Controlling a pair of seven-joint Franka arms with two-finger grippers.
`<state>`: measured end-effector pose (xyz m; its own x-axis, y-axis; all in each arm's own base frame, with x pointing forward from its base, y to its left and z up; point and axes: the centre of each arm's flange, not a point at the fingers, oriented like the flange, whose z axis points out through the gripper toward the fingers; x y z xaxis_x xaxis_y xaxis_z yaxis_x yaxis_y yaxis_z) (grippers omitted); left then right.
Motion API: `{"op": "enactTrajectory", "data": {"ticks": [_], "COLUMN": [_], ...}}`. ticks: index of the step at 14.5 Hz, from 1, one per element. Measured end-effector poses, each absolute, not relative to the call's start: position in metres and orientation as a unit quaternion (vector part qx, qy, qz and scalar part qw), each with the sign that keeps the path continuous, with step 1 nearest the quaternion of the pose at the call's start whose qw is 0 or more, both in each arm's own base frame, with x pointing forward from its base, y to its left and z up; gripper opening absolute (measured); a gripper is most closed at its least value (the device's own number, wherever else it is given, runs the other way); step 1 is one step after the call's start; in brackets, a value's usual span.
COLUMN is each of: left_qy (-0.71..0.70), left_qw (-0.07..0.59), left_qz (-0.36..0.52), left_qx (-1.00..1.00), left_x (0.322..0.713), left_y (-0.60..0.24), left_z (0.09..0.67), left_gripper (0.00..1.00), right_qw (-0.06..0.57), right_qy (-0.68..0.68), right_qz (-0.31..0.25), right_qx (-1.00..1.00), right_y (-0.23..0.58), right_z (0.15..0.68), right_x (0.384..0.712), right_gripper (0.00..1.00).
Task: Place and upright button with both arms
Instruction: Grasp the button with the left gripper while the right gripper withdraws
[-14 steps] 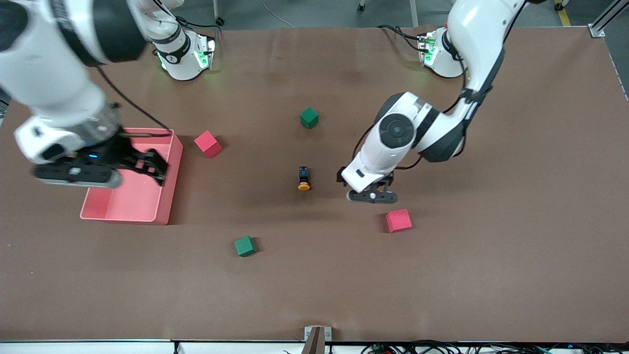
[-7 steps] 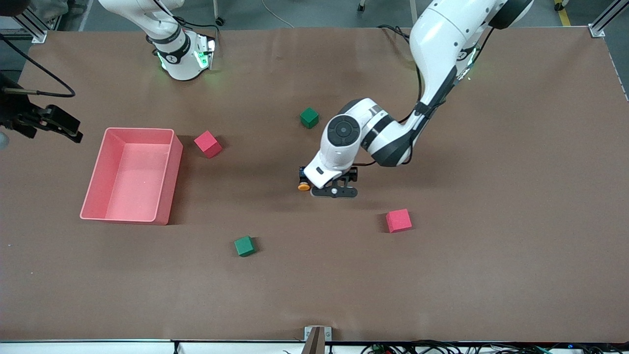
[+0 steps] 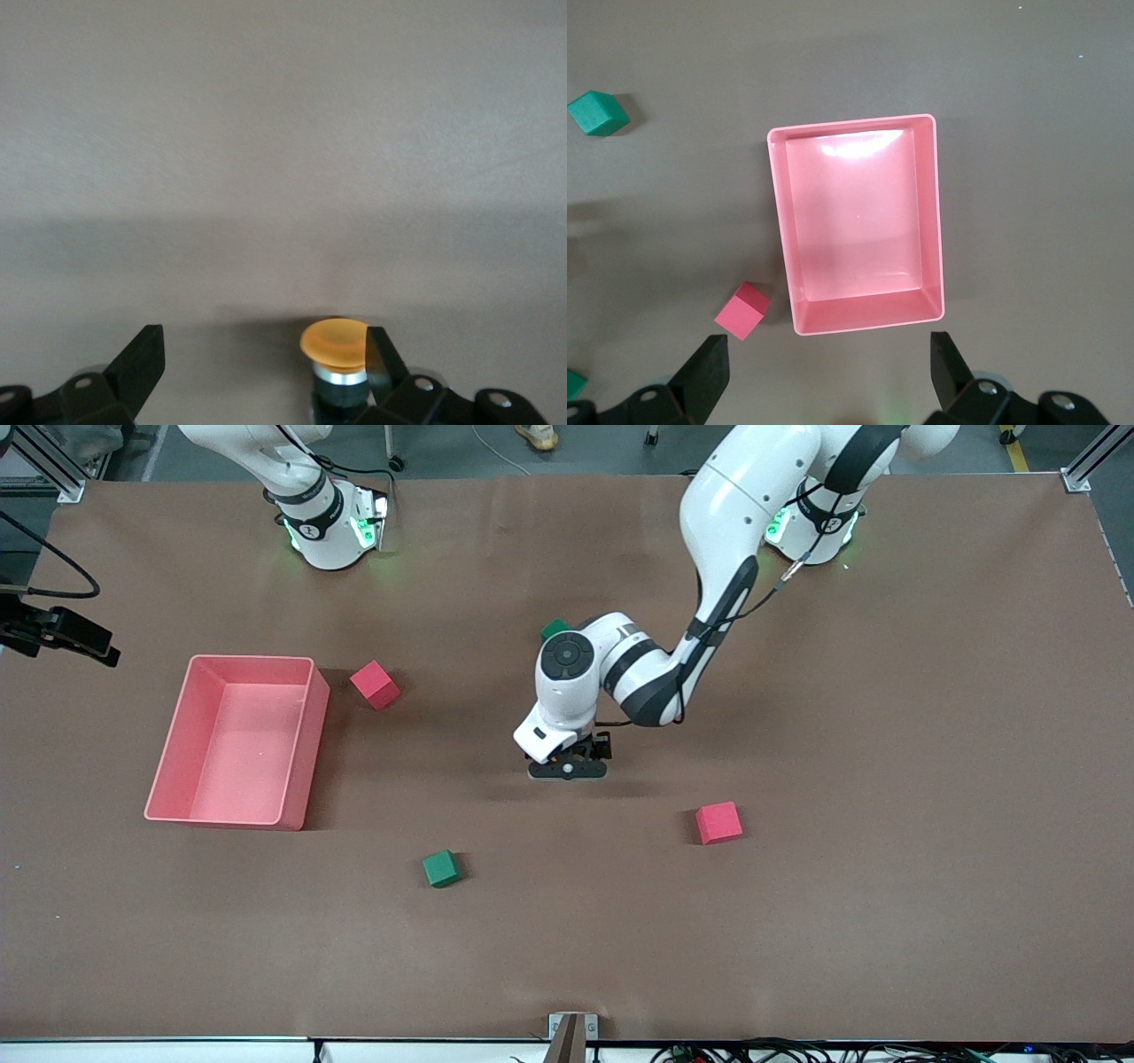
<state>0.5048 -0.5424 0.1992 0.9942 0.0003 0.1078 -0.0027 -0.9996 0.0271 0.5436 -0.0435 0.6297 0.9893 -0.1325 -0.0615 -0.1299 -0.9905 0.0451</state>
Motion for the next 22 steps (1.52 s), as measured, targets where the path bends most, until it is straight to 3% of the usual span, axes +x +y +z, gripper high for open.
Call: {"op": "enactTrajectory", "data": {"ticks": [12, 15, 17, 22], "left_qy": [0.006, 0.004, 0.005, 0.005], "left_qw": [0.029, 0.028, 0.027, 0.024], "left_qz": [0.065, 0.064, 0.064, 0.062], "left_qx": [0.997, 0.998, 0.998, 0.998], "left_x": [0.492, 0.487, 0.488, 0.487], "left_y": [-0.566, -0.57, -0.569, -0.568], "left_z": [0.192, 0.19, 0.188, 0.182], "left_gripper": [1.0, 0.97, 0.84, 0.81], "right_qw": [0.013, 0.012, 0.013, 0.015], "right_qy": [-0.019, -0.013, -0.01, 0.03], "right_qz": [0.008, 0.015, 0.028, 0.025], "right_qx": [1.0, 1.0, 0.999, 0.999], "right_y": [-0.049, -0.059, -0.057, -0.011], "right_z": [0.617, 0.633, 0.647, 0.652], "right_x": [0.524, 0.521, 0.521, 0.522], "right_gripper": [1.0, 1.0, 1.0, 1.0]}}
